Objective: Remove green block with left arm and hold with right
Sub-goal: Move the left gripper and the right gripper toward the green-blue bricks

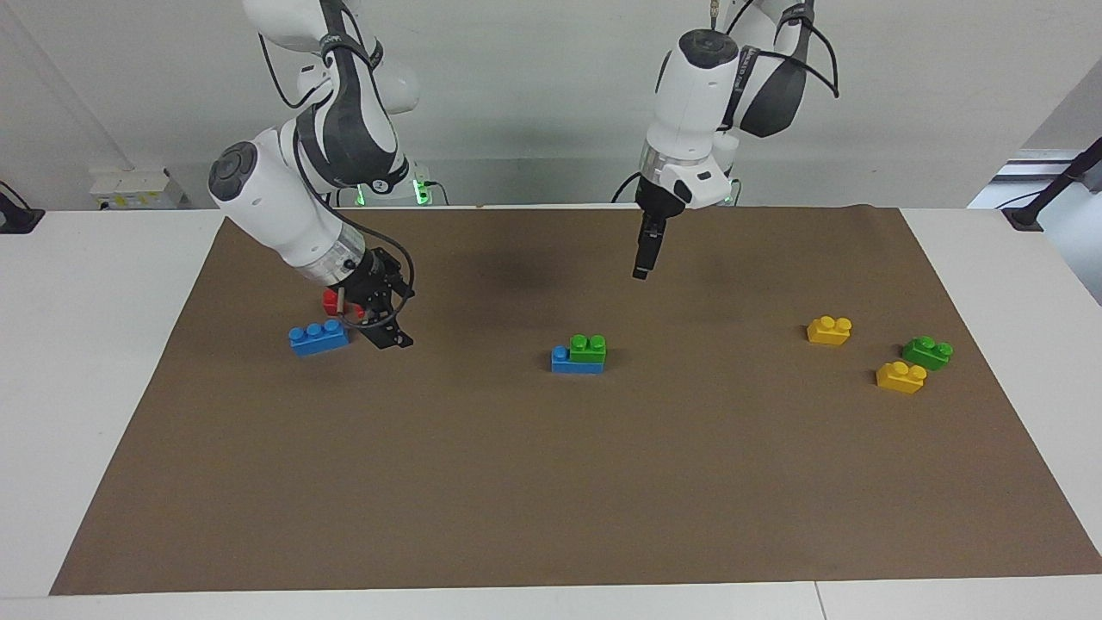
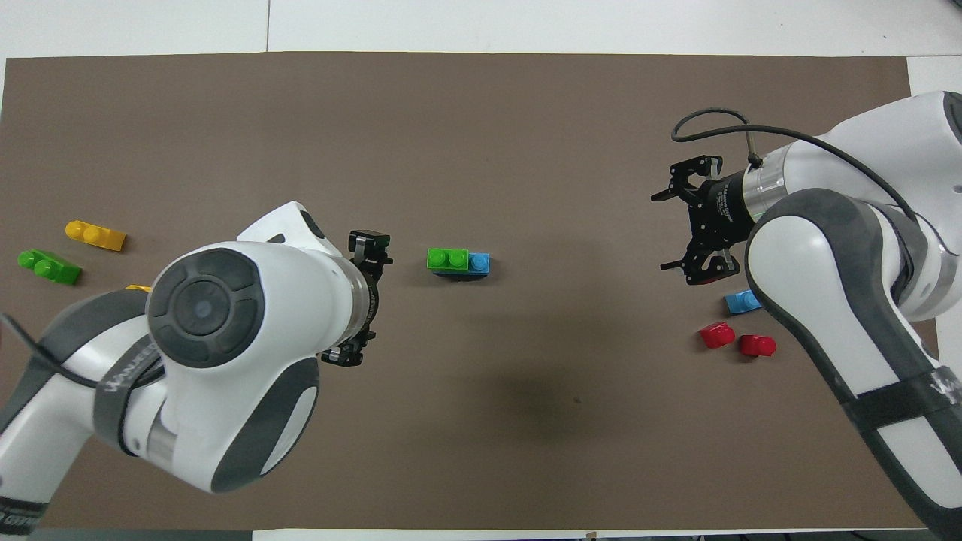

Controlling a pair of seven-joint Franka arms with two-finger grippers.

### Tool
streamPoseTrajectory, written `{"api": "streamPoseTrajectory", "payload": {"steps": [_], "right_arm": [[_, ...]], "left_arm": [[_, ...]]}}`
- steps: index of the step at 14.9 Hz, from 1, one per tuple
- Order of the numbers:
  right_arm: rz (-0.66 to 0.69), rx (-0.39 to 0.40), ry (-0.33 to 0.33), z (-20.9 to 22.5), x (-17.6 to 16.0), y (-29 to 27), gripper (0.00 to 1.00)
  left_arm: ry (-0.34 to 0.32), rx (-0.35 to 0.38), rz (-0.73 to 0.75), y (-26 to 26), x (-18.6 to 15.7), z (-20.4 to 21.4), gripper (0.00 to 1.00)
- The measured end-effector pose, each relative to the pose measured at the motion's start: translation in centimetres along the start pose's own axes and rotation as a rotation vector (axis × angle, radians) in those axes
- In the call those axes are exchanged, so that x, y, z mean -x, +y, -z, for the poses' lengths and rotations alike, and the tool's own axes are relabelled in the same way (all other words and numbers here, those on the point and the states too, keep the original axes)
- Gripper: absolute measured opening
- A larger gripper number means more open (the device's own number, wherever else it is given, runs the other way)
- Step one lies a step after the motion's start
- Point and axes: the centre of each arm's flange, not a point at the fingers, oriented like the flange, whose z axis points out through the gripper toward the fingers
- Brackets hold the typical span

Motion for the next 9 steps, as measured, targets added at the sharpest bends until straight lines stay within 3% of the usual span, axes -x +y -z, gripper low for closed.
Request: {"api": "streamPoseTrajectory", "payload": {"steps": [3, 7, 9], "right_arm": [[-0.035, -0.029, 0.000, -2.4, 2.7, 0.0, 1.00], [-0.082, -0.080, -0.070, -5.7, 4.7, 0.4, 1.00], [-0.080, -0.089, -0.071, -7.4, 5.8, 0.4, 1.00]], "left_arm": [[-0.005, -0.016, 0.085, 1.4, 0.6, -3.1, 1.00], [0.001, -0.029, 0.175, 4.3, 0.8, -5.7, 1.00], [0.004, -0.026, 0.209, 5.3, 0.9, -6.8, 1.00]]}}
